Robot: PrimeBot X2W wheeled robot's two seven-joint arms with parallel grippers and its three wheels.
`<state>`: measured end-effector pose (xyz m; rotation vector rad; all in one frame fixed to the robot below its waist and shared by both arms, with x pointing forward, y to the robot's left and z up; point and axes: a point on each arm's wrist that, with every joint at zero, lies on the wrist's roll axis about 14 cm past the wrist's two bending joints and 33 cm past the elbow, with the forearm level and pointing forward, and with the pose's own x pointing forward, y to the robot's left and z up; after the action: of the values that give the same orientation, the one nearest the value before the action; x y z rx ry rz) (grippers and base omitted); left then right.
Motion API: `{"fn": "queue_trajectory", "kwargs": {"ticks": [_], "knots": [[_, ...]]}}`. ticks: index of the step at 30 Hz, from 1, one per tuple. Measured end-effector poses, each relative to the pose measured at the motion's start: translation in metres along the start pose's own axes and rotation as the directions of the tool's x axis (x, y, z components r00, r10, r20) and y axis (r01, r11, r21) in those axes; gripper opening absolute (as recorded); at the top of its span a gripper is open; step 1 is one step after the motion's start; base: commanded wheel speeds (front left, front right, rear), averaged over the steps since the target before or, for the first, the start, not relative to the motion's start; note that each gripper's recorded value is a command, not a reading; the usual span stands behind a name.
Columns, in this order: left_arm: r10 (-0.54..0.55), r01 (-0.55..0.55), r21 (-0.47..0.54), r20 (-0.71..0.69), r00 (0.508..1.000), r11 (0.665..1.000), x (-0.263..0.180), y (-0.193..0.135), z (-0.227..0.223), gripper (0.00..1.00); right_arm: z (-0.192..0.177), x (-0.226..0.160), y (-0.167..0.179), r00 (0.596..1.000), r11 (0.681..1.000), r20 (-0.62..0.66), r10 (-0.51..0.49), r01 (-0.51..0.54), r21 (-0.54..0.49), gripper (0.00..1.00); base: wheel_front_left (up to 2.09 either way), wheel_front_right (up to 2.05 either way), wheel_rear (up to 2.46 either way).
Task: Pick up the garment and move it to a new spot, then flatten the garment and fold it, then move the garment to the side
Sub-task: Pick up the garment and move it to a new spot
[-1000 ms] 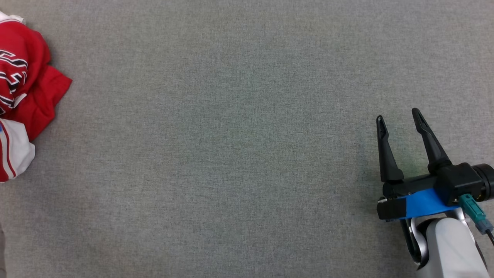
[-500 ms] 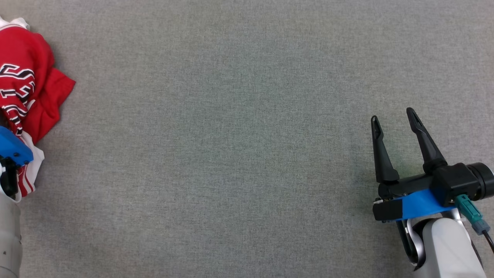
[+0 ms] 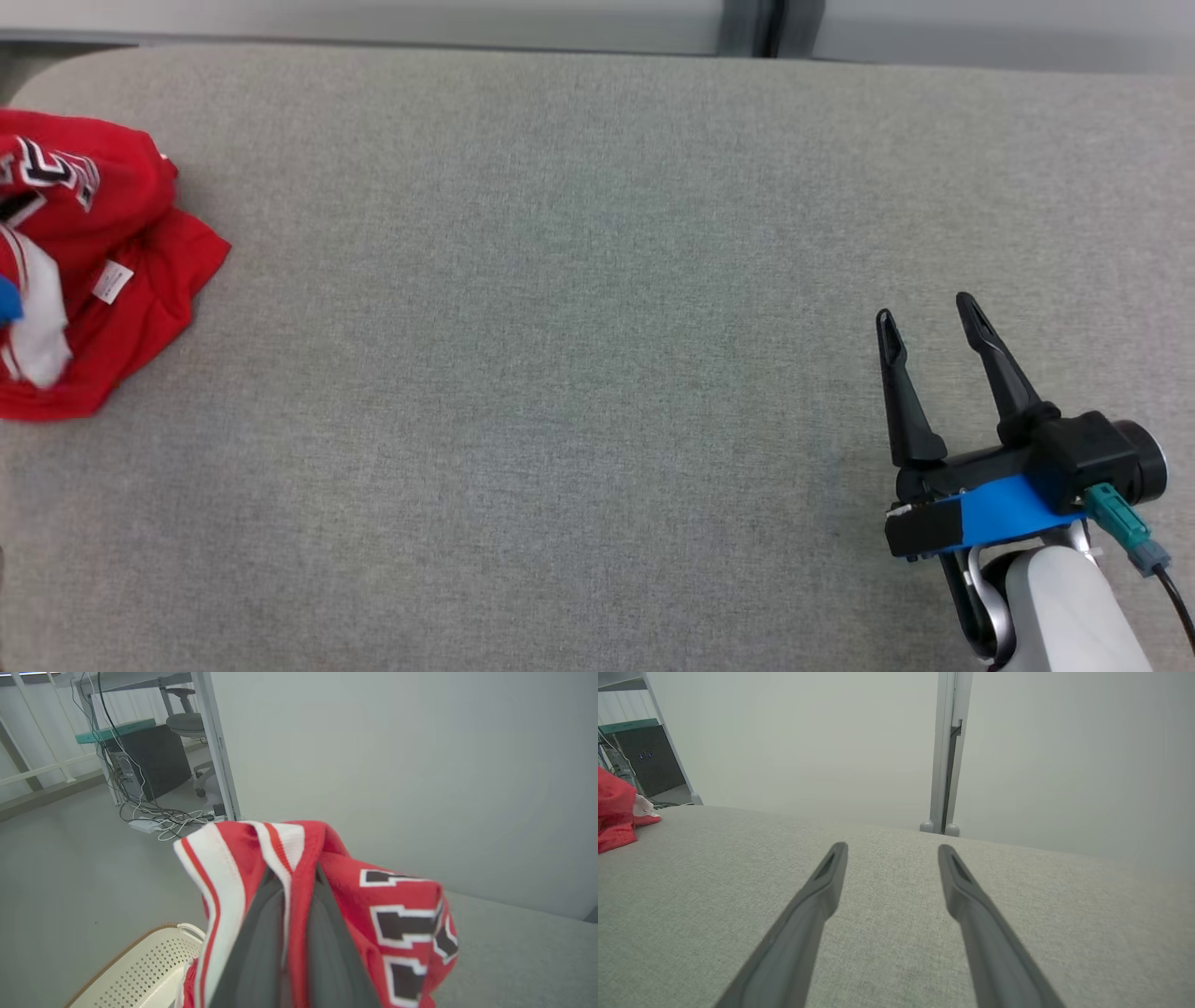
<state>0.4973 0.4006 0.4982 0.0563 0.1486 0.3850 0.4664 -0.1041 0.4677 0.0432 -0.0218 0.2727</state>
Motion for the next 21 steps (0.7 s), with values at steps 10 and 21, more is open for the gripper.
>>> {"fn": "queue_trajectory", "kwargs": {"ticks": [10,21], "knots": [[-0.184,0.170,0.072,0.431,0.883,0.983,-0.012,-0.063,0.158,0.00,0.024,-0.028,-0.011,0.998,0.998,0.040,-0.052,0.050,0.037,1.00,0.00,0.00,0.00],[-0.472,0.513,0.171,0.694,0.543,0.841,-0.080,-0.221,0.279,0.00,0.032,-0.073,-0.052,0.980,0.980,0.040,-0.195,0.193,0.056,1.00,0.00,0.00,0.00]]}}
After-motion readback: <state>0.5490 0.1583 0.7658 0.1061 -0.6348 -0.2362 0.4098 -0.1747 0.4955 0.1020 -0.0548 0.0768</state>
